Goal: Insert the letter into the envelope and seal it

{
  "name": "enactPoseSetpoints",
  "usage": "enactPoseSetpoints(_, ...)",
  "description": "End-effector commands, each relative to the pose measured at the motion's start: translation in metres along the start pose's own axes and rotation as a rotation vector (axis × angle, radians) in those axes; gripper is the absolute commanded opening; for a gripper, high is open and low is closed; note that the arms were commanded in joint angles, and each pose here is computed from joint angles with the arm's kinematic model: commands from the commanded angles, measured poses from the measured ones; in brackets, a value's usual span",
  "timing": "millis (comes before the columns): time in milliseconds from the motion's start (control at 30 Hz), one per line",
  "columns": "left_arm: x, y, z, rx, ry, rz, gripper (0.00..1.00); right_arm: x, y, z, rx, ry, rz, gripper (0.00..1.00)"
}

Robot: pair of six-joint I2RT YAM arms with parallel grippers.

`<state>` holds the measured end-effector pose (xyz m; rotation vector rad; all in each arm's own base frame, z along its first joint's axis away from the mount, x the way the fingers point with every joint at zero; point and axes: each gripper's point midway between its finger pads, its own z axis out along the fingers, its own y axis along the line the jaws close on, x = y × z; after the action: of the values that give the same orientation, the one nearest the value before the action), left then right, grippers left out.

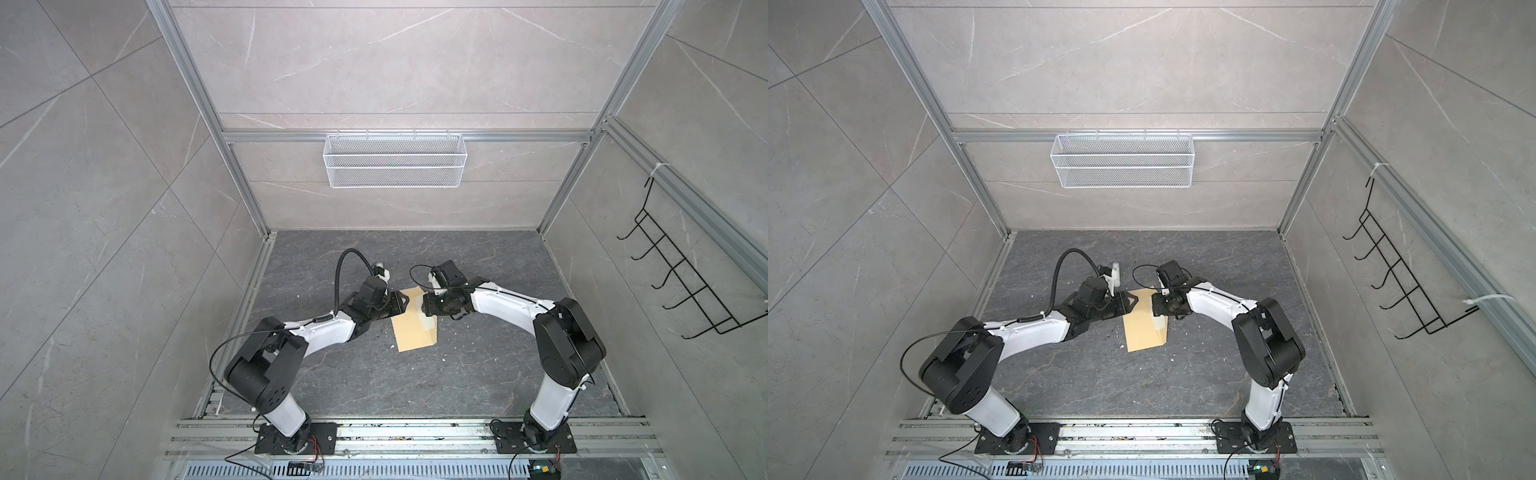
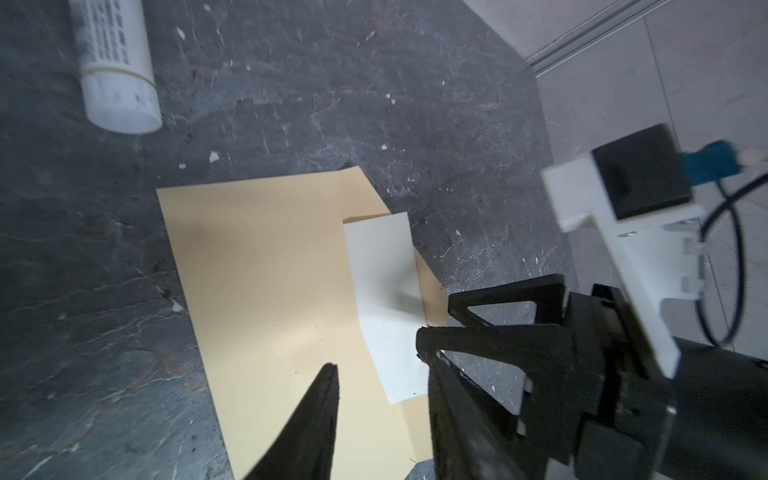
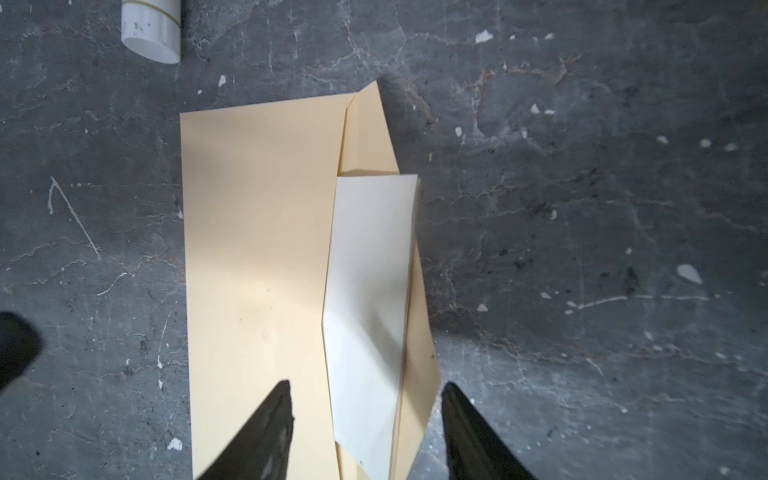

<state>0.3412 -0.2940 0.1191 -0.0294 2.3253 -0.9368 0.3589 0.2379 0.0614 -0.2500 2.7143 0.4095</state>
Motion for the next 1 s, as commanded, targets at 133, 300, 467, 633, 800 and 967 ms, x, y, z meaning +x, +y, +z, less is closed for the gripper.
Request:
enactPoseSetpoints(133,0.012,0.033,-0.019,-0.147,-0.006,0.047,0.53,-0.015,0.009,-0.004,-0.024,-0.031,-0.009,0.6)
enactPoseSetpoints(300,0.024,0.047,-0.013,-0.176,0.015,0.029,0.53,-0.017,0.01,-0.002,-0.027,-0.032,-0.009,0.6)
enactPoseSetpoints(467,0.031,0.051,-0.003,-0.171,0.039,0.013,0.53,-0.016,0.011,0.001,-0.028,-0.02,-0.008,0.6)
enactPoseSetpoints(633,0.036,0.054,0.005,-0.168,0.056,0.006,0.53,-0.015,0.011,0.005,-0.026,-0.015,-0.008,0.6)
enactPoseSetpoints(800,0.04,0.057,0.012,-0.164,0.07,-0.003,0.52,-0.012,0.012,0.012,-0.033,0.002,-0.006,0.61)
enactPoseSetpoints(967,0.044,0.06,0.016,-0.164,0.08,-0.006,0.48,-0.01,0.012,0.017,-0.032,0.012,-0.005,0.61)
